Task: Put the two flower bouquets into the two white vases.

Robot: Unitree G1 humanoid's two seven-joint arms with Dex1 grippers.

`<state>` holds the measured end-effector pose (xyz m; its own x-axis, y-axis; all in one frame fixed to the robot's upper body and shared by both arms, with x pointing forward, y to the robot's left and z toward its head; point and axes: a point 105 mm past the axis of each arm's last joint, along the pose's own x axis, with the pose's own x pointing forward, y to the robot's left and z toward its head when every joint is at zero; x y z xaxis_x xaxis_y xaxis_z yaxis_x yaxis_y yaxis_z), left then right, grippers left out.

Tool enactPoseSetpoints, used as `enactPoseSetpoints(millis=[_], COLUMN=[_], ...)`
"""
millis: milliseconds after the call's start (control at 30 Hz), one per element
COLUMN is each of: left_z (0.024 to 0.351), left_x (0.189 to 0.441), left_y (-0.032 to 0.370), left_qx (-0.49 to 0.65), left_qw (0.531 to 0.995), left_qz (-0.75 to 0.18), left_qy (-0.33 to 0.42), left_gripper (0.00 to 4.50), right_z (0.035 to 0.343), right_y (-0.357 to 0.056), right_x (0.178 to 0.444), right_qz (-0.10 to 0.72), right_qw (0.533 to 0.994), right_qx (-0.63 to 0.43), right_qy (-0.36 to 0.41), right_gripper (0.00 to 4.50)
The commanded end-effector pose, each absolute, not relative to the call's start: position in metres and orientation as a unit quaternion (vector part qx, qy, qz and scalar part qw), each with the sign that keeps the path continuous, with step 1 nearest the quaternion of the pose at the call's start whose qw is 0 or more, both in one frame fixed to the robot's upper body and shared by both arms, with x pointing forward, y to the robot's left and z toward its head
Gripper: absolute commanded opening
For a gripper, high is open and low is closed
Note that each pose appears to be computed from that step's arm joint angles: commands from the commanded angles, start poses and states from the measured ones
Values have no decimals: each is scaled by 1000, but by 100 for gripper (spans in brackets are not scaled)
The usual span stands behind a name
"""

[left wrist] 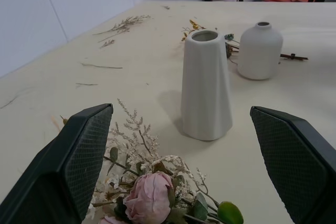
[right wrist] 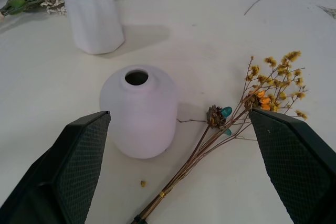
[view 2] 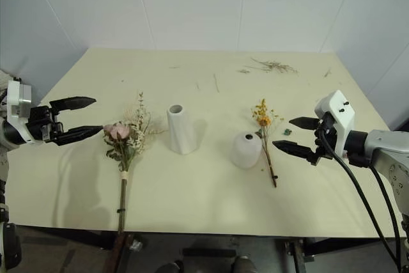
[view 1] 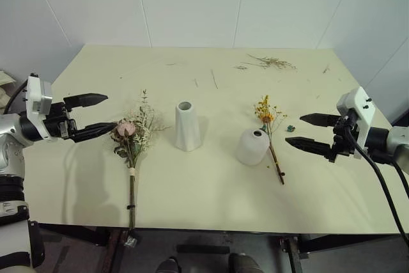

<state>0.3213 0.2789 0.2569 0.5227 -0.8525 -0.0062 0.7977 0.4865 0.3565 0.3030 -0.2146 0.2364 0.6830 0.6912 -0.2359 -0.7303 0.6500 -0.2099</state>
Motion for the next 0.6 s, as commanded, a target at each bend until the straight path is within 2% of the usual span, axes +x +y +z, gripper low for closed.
enactPoseSetpoints(millis=[33, 300, 433, 600], left_z=[274, 269, 274, 290], left_x=[317, 324, 329, 334], left_y=[276, 264, 263, 275], left_qx=[178, 167, 170, 165], left_qw=[850, 843, 850, 887], left_qz=[-483, -499, -480, -393], left_qy=[-113, -109, -132, -178], left_gripper=[450, 450, 450, 450], right_z=[258, 262, 263, 280], right_y=[-208, -200, -191, -181], right_x=[299, 297, 297, 308], right_qz=[396, 401, 417, 431], right_qw=[907, 906, 900, 892], right_qx=[-143, -134, -129, -118], right_qy=[18, -4, -11, -70], right_gripper=[447, 447, 447, 447])
